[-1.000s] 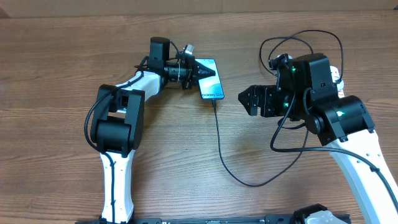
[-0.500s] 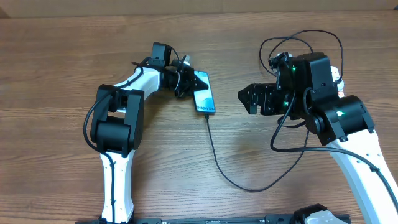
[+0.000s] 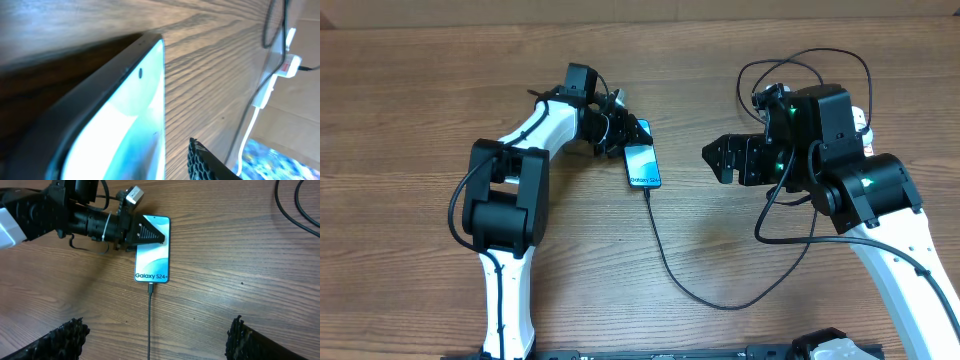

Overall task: Plug charger to phone and switch on socket
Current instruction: 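Lower the phone flat onto the table with the left gripper and release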

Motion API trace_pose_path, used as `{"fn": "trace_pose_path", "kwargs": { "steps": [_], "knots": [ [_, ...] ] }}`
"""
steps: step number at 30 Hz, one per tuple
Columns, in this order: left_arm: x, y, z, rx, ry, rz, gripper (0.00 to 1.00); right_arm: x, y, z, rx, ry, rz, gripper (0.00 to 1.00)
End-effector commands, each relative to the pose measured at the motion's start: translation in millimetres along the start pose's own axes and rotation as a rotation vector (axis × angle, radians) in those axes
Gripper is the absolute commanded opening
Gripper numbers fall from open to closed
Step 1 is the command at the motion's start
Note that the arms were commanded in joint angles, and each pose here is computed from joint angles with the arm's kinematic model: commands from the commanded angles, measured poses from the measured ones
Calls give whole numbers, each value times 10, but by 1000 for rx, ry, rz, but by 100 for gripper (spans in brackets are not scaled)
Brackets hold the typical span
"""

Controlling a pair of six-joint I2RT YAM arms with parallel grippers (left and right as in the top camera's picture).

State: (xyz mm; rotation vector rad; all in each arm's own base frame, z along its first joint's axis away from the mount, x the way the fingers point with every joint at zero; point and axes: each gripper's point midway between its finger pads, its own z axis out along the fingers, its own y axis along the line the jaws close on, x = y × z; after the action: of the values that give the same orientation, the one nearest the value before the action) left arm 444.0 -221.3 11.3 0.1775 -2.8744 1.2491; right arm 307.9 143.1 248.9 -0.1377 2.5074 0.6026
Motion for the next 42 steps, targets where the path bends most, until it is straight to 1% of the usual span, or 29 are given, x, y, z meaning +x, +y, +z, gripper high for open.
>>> {"fn": "trace_pose_path", "kwargs": {
  "steps": [1, 2, 3, 5, 8, 9, 10, 13, 17, 22, 26, 28, 30, 33, 34, 35, 36, 37, 38, 39, 40, 42],
  "knots": [
    [10, 573, 74, -226, -27, -45, 47, -50, -11, -33, 8, -22, -7, 91],
    [18, 584, 71, -231, -25, -49, 51, -50, -11, -35, 8, -22, -8, 91],
    [26, 607, 62, -241, -23, -55, 59, -50, -11, -35, 8, -22, -8, 91],
    [44, 649, 49, -262, -20, -70, 67, -49, -11, -33, 8, -21, -8, 91],
    [87, 735, 15, -303, -12, -99, 83, -50, -14, -33, 10, -22, -14, 91],
    [102, 766, -1, -315, -9, -112, 89, -53, -26, -34, 17, -23, -14, 91],
    [120, 805, -22, -332, -5, -128, 100, -56, -47, -35, 29, -26, -13, 91],
    [172, 924, -103, -374, 5, -187, 100, -56, -133, -39, 77, -29, -10, 93],
    [229, 1050, -236, -388, 26, -255, 100, -40, -185, -43, 106, -25, -7, 93],
    [279, 1193, -479, -403, 49, -354, 100, -78, -320, -70, 162, -43, 8, 94],
    [293, 1273, -751, -460, 57, -417, 100, -138, -529, -116, 199, -60, 59, 97],
    [262, 1260, -888, -495, 50, -420, 100, -170, -703, -126, 229, -64, 101, 98],
    [200, 1169, -998, -499, 40, -382, 100, -195, -898, -116, 261, -62, 146, 98],
    [88, 938, -1151, -483, -2, -311, 100, -212, -1258, -63, 315, -47, 229, 97],
    [54, 844, -1201, -476, -22, -285, 100, -212, -1377, -44, 331, -41, 257, 95],
    [16, 737, -1258, -471, -48, -257, 100, -215, -1500, -23, 347, -39, 287, 90],
    [-10, 644, -1311, -469, -71, -233, 100, -222, -1623, 0, 362, -38, 316, 80],
    [-30, 556, -1364, -471, -94, -208, 100, -240, -1770, 21, 379, -44, 348, 64],
    [-41, 438, -1422, -470, -116, -171, 100, -263, -1900, 33, 392, -54, 378, 29],
    [-38, 337, -1466, -467, -131, -137, 100, -282, -2037, 37, 406, -69, 420, 11],
    [-26, 234, -1508, -464, -143, -102, 100, -301, -2176, 32, 417, -87, 466, 4],
    [20, 46, -1594, -474, -166, -35, 100, -327, -2451, 1, 431, -124, 551, 4]
  ]
}}
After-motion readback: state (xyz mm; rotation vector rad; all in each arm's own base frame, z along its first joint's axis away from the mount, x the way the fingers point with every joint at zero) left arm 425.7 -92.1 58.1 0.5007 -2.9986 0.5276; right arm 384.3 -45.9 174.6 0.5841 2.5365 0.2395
